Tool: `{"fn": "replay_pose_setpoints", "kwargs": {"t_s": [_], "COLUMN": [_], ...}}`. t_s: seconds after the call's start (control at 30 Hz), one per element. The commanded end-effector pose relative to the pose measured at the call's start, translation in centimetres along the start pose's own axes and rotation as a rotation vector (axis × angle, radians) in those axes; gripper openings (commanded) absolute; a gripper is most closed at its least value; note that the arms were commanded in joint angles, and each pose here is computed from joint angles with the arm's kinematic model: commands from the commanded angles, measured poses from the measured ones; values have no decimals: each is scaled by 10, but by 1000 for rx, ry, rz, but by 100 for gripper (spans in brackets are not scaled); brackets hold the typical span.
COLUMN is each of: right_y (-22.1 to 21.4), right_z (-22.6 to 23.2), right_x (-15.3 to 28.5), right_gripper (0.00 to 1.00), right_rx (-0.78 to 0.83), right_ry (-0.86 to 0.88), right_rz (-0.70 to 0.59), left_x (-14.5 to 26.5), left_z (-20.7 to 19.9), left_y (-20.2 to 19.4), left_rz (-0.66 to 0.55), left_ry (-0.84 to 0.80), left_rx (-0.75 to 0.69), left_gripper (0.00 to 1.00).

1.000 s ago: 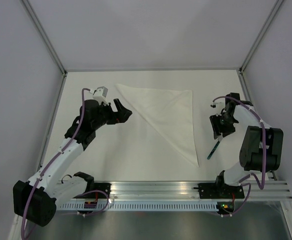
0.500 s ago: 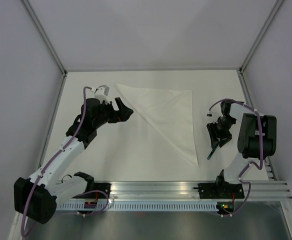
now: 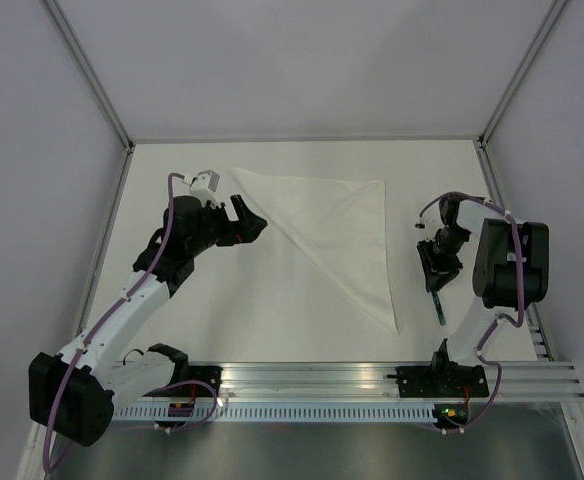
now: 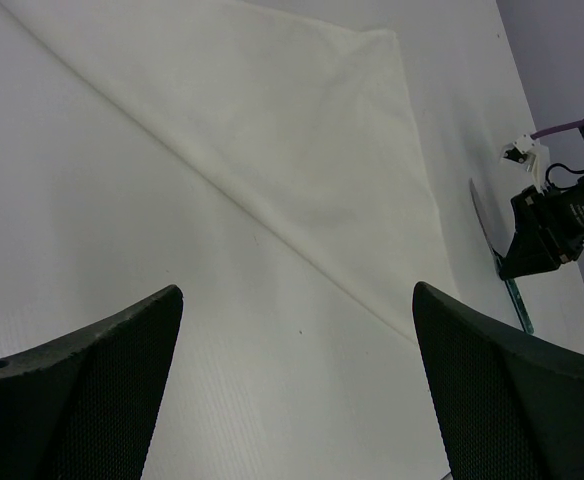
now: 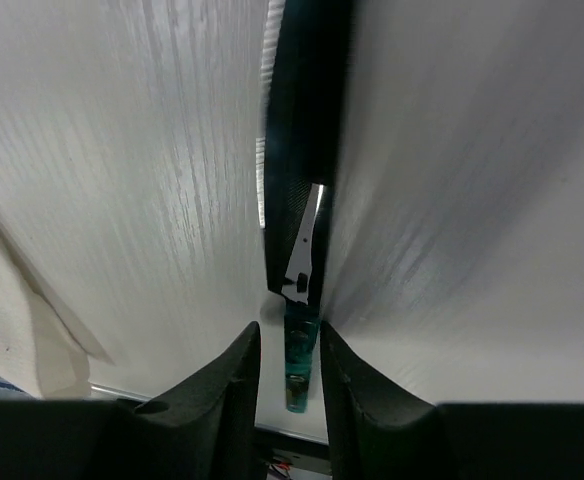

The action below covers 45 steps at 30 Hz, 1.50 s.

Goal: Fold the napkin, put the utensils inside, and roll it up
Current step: Grab a utensil with the right arm

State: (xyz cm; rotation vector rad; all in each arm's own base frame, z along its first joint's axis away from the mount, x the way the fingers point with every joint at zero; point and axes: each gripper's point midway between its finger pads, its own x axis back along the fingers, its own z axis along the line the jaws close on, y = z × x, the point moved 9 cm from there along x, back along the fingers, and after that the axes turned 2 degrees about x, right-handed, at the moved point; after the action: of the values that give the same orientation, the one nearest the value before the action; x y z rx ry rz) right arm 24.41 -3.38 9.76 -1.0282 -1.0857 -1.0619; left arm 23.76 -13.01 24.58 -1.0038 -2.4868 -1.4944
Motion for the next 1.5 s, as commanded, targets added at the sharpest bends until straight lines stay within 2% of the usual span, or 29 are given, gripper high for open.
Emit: {"fn": "replay_pose_setpoints", "kwargs": {"t_s": [0.0, 0.33, 0.43, 0.5, 0.67, 0.97, 1.33, 1.4, 1.47], "right_y": [19, 57, 69, 73, 59, 25, 17, 15, 15], "right_z": [-8, -9, -13, -12, -6, 0, 3, 3, 3], "right_x": [-13, -18, -13, -8, -2, 2, -12, -16, -20], "right_gripper": [36, 25, 25, 31, 38, 39, 39, 33, 18], "right_rx": [-43, -11, 18, 30, 67, 110, 139, 141, 143], "right_ry": [-128, -201, -249, -264, -271, -262, -210, -207, -201], "right_rz": [-14, -125, -178, -210, -216, -160, -127, -118, -113], "left_x": [1, 2, 1, 0, -2, -1, 1, 1, 0], "left_z": [-11, -11, -11, -11, -11, -11, -12, -12, -12], "left_y": [19, 20, 20, 19, 19, 20, 18, 19, 19], "left_rz": [-70, -74, -70, -68, -61, -59, -54, -56, -56], "left_ry": [-38, -29, -26, -25, -25, -22, -18, -19, -19], "left_rx": [-46, -39, -35, -30, -26, -19, -5, 3, 6], "left_gripper": [100, 100, 100, 100, 100, 100, 100, 100, 100]}}
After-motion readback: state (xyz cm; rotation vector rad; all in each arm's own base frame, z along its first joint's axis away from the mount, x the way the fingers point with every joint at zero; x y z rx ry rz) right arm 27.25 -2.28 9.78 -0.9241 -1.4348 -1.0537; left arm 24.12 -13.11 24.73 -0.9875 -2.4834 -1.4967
